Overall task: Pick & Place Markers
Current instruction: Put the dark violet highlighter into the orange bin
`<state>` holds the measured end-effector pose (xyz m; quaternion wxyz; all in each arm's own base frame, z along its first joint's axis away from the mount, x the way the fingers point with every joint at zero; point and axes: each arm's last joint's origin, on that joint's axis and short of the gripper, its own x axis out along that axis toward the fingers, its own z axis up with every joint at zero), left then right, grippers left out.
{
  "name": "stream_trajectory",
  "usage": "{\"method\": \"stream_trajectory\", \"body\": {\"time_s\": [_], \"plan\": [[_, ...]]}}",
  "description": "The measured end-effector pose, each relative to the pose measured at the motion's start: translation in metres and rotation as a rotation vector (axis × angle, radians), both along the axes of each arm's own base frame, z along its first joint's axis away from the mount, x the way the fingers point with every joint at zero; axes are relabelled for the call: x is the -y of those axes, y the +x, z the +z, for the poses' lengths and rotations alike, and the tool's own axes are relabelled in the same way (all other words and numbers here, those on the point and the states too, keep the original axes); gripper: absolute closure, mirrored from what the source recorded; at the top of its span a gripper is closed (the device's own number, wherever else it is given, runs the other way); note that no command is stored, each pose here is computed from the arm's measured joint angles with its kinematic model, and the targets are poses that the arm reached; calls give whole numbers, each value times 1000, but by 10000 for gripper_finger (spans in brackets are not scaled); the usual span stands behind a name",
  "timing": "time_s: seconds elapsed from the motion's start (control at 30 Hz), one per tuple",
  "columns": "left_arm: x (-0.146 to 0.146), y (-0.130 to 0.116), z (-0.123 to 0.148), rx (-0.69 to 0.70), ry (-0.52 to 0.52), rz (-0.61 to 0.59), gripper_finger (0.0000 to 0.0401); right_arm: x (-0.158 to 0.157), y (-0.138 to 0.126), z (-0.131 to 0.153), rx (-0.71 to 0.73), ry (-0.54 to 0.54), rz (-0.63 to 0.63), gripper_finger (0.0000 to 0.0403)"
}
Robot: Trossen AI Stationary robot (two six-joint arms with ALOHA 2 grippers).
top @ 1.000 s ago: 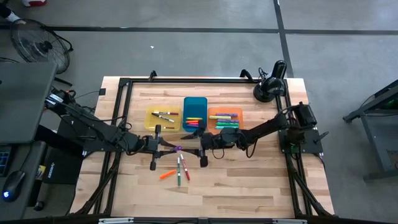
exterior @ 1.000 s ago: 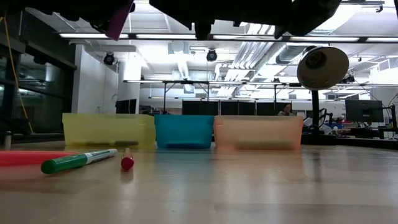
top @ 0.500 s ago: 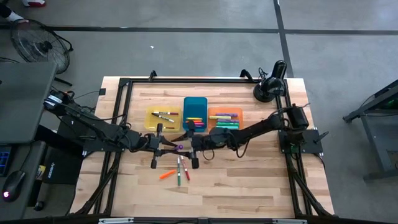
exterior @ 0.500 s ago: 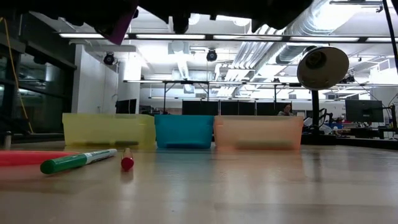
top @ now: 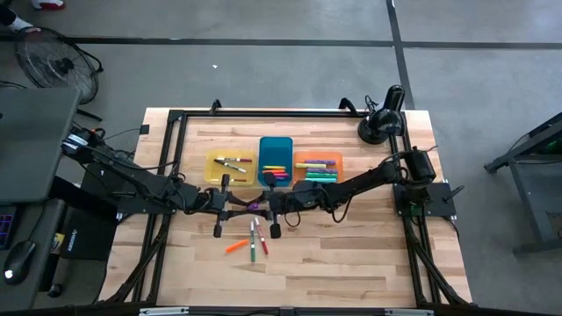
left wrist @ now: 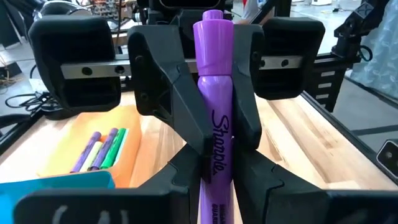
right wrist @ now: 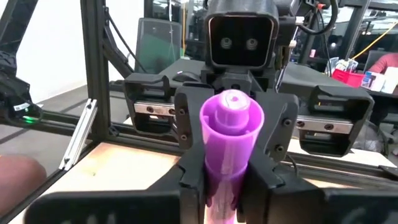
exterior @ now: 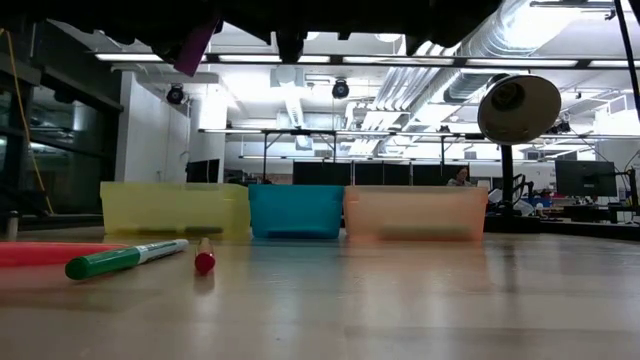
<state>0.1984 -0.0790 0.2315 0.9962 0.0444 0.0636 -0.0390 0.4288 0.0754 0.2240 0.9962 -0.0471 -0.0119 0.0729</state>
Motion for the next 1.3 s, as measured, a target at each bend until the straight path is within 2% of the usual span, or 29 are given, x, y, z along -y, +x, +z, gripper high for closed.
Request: {"method": "stream_trajectory", "body": {"time_s": [0.2, 0.53, 0.77, 1.0, 1.17, 1.3], "plan": [[0, 0, -1, -7, -11, 0, 332, 0, 0, 0, 3, -9, 1, 351], [0, -1, -4, -46, 6, 3, 293, 1, 0, 0, 0, -5, -26, 351], [-4, -2, -7, -75, 56, 102, 268, 6, 1, -3, -34, -15, -49, 351], [-14, -23, 6, -71, 29, 140, 237, 14, 2, -6, -65, -7, -62, 351], [-23, -42, 12, -92, -44, 154, 236, 21, 1, -8, -120, -10, -77, 351], [-28, -53, 11, -137, -68, 159, 236, 29, -6, 3, -184, -16, -96, 351]]}}
